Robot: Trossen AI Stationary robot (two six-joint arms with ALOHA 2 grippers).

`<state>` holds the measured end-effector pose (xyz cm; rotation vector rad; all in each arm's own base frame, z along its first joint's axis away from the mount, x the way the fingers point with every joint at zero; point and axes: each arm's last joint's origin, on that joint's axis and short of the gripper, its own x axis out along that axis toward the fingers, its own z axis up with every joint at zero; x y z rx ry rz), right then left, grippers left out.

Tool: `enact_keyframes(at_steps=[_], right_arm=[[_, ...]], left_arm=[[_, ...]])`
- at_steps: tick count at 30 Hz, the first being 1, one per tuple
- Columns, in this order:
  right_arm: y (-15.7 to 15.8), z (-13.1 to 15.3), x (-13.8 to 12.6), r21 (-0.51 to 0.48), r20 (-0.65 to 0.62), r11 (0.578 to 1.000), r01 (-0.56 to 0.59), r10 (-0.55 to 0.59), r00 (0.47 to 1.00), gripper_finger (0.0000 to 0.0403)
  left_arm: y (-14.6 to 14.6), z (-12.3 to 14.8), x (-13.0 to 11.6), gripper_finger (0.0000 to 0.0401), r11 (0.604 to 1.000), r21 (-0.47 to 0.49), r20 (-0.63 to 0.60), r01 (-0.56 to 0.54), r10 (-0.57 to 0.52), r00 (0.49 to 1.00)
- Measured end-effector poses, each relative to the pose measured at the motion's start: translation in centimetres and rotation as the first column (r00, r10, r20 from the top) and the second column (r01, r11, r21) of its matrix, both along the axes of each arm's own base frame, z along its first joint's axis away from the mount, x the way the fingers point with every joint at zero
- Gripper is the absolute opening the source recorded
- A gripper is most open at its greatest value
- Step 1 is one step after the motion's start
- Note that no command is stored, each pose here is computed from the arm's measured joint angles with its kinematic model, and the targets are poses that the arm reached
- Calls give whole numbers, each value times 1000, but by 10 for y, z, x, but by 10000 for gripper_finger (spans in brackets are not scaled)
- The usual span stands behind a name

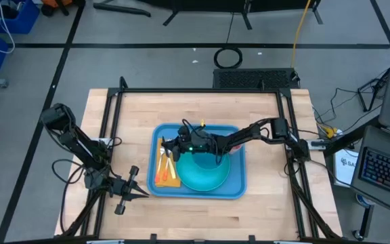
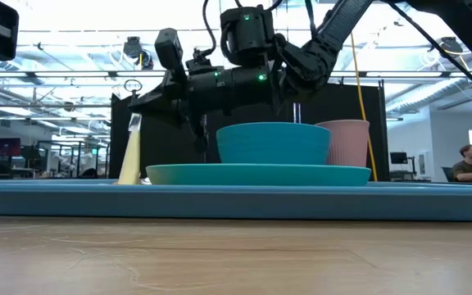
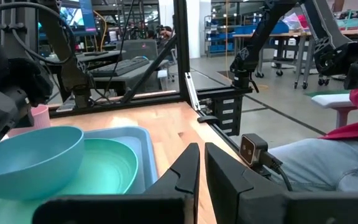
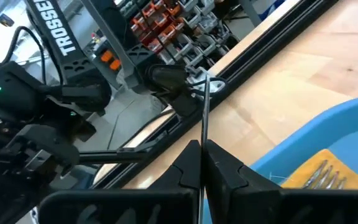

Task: Set up tray
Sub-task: Put the knife on the yellow napkin

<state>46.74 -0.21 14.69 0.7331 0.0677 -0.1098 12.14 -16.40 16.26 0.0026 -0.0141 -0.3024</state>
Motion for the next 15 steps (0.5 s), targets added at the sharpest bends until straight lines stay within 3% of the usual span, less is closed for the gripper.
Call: enact_keyframes(at_steps=[15], right_arm=[[19, 8, 0, 23, 83, 1000, -7, 5, 997, 0]], left_arm=[[0, -2, 0, 31, 1000, 0, -19, -4, 4, 1000]])
